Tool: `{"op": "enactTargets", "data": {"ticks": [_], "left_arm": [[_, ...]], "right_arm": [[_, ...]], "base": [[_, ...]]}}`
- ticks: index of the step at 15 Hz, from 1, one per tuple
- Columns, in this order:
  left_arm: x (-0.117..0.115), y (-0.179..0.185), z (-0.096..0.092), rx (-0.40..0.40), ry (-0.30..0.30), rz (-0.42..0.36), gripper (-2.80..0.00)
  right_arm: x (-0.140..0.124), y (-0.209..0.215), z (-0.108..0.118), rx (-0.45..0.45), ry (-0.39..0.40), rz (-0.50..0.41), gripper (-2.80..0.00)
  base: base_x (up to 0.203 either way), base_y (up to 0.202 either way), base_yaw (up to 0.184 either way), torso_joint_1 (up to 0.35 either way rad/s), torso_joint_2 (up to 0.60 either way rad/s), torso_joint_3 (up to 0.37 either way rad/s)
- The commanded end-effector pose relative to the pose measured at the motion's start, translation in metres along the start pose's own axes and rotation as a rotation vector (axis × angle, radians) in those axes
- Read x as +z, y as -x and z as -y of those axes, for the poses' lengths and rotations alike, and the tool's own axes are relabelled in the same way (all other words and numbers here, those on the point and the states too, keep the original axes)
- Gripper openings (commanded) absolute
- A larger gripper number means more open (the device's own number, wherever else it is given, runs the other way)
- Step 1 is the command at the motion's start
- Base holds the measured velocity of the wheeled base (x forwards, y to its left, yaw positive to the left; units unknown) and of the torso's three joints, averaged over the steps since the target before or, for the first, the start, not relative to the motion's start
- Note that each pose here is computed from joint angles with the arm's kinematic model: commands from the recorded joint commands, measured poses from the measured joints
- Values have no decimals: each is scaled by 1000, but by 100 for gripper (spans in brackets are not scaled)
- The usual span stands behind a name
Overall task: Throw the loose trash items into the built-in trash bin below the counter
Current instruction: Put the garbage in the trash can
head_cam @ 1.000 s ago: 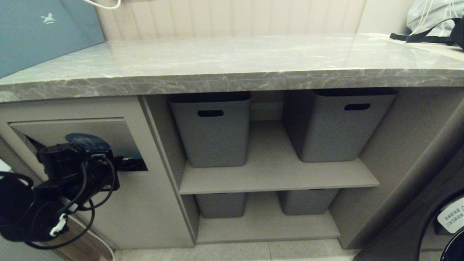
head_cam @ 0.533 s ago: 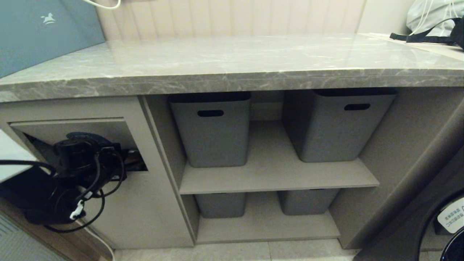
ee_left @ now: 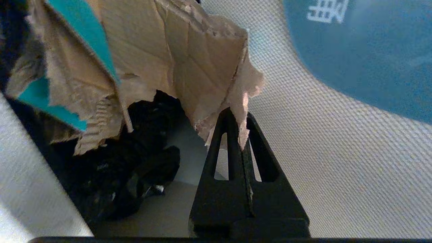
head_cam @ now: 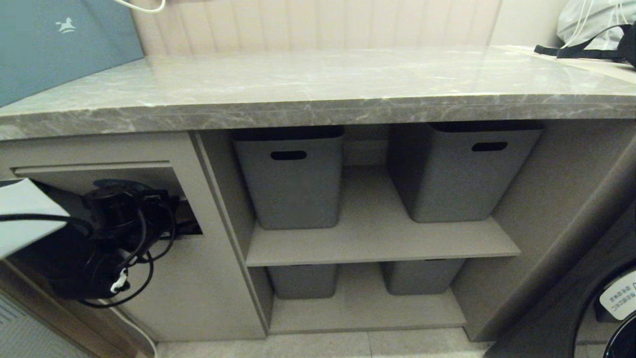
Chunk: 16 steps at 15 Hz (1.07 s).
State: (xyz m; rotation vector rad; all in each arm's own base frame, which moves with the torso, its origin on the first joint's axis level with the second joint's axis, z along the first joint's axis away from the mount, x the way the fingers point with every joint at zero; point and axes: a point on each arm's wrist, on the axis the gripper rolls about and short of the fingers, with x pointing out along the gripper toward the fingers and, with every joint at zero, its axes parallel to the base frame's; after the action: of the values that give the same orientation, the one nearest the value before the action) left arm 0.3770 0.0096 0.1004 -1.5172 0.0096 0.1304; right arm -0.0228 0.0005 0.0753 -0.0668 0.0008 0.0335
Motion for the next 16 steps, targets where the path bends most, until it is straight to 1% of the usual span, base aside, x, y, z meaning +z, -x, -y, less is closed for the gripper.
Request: {"op": "enactTargets", "data": {"ticks": [1,4,5,6,8,9,11,16], "left_arm": [[0,-5,-2,-7,10,2,-280],[-1,-11,2,-27,10,1,-280],[-1,-12,1,-27,12,2,0],[-2,-13,1,-29,12,1,0],[-3,-13,1,-28,33,-2,0],[-3,-13,1,-29,60,-2,0],[-3,-13,1,-28,90,-2,0],[-3,-17,4,-44,94,0,0]], "right_arm": [[0,0,0,1,1,2,-280],[0,0,0,2,1,1,-280],[0,0,0,1,1,1,-280],[0,0,0,2,1,2,-280],[0,0,0,2,1,2,-280],[0,0,0,2,1,2,-280],[0,0,0,2,1,2,-280],[0,0,0,2,1,1,-280]], "base": [[0,0,0,0,0,0],[0,0,0,0,0,0],[0,0,0,0,0,0],[0,0,0,0,0,0],[0,0,0,0,0,0],[0,0,0,0,0,0],[0,0,0,0,0,0],[0,0,0,0,0,0]]}}
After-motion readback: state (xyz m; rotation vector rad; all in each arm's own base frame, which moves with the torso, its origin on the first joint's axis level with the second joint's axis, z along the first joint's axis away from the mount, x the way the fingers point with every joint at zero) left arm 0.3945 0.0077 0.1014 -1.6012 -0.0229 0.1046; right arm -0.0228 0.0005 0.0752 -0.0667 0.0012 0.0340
